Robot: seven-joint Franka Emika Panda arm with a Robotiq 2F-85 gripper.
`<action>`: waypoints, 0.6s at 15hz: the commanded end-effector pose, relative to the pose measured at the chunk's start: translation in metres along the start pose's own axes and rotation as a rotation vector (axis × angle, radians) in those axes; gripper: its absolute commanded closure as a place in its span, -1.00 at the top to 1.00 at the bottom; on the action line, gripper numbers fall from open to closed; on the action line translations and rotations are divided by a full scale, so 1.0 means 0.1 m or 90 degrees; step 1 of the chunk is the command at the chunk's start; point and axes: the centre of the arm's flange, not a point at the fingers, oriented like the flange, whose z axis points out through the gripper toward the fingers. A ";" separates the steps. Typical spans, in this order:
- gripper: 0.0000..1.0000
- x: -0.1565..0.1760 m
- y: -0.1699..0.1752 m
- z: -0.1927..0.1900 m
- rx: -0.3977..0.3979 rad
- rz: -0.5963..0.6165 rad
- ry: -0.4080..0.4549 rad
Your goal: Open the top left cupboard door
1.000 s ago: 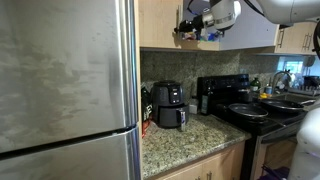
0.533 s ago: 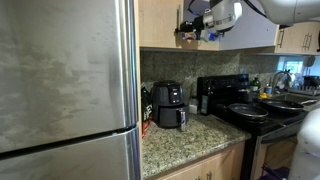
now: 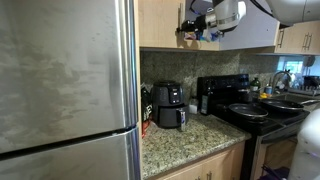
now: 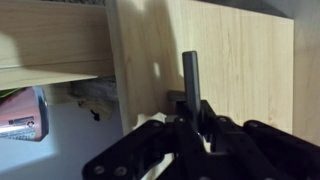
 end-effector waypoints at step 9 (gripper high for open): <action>-0.92 -0.38 -0.69 -0.03 0.053 0.084 -0.023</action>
